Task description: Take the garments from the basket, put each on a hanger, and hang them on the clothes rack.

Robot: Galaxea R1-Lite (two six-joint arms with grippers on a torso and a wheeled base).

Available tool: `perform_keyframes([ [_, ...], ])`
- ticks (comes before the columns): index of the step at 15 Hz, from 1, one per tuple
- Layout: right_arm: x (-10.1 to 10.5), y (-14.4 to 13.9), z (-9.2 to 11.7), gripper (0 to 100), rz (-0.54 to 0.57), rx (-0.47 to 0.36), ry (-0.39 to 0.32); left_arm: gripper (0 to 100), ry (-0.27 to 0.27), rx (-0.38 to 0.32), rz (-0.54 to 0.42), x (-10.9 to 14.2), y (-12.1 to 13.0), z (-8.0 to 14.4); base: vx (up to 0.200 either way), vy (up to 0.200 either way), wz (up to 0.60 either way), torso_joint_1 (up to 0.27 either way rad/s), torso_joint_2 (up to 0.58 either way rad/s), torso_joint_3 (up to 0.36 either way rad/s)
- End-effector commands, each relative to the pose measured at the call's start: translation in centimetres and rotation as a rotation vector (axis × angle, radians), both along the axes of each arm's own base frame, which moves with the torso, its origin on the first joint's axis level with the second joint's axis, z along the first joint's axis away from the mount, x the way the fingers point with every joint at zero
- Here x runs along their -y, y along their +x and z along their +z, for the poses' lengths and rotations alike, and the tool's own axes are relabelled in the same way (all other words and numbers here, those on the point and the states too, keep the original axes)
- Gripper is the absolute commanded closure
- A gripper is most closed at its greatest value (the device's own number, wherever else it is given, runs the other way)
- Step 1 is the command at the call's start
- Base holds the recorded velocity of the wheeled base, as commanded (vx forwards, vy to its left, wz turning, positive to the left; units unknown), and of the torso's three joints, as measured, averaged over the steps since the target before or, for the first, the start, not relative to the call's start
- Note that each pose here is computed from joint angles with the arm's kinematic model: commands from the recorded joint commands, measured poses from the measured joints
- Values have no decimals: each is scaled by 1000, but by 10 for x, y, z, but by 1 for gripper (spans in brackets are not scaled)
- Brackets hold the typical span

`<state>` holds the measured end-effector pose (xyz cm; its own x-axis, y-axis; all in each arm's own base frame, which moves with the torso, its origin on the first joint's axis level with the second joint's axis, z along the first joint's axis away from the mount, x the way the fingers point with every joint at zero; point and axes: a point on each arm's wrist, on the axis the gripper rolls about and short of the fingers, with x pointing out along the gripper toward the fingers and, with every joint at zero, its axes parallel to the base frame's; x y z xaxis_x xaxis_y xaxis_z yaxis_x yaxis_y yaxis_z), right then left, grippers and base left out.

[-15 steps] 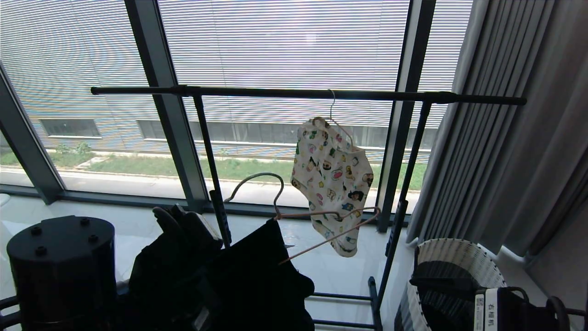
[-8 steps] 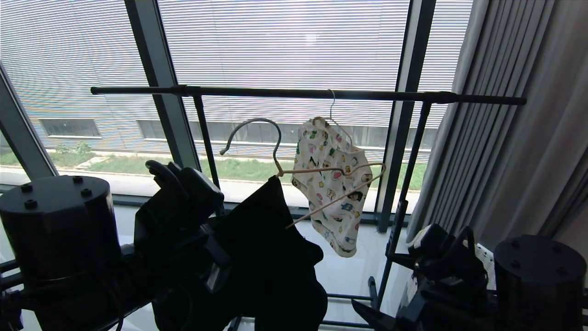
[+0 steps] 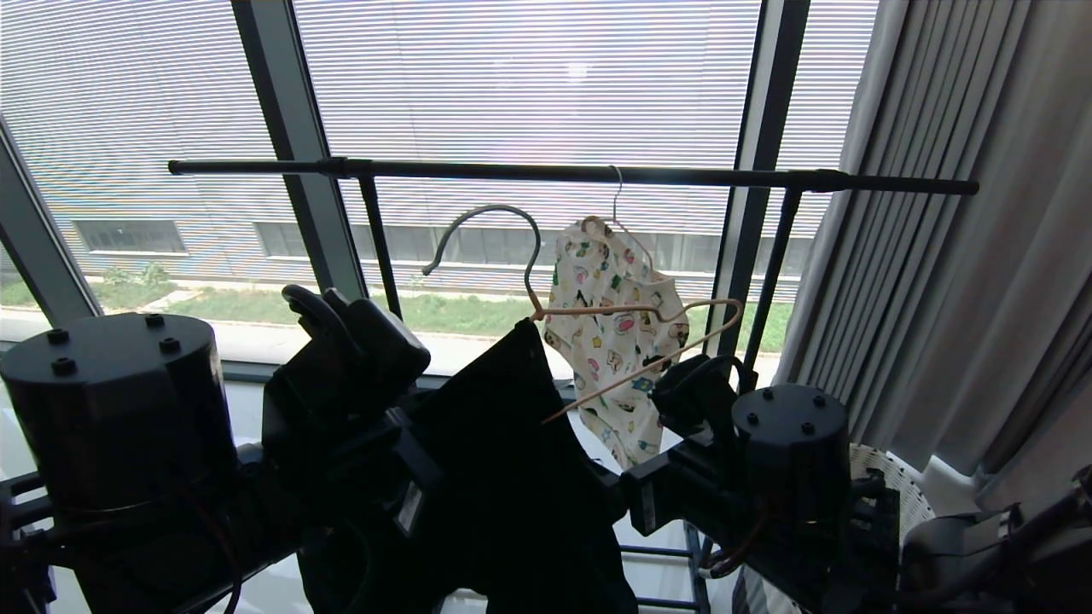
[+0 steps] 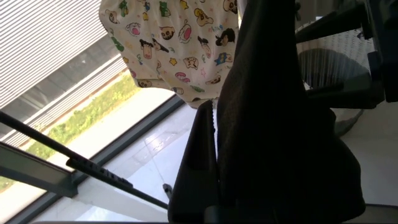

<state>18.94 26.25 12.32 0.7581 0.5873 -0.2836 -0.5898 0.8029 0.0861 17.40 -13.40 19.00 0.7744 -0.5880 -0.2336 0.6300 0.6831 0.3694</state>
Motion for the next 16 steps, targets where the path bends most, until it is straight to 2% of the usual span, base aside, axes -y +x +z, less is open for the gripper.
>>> perform_keyframes([
  [1,-5,4,-14,0,-39,-12,-40,100,-3,5,-1,0,0,1,0,0,0,0,0,0],
  [5,1,3,-24,0,-89,-20,-88,100,-10,19,-2,1,1,6,0,0,0,0,0,0],
  [7,13,13,-30,0,-187,-10,-135,100,-11,22,11,0,1,6,0,0,0,0,0,0],
  [10,34,35,-28,0,-288,15,-169,100,-5,22,51,-8,1,5,0,0,0,0,0,0],
  [13,50,55,-21,0,-352,75,-167,100,3,19,56,-12,-1,2,0,0,0,0,0,0],
  [16,68,70,-17,0,-412,113,-181,100,40,-4,57,-17,-7,-10,0,0,0,0,0,0],
])
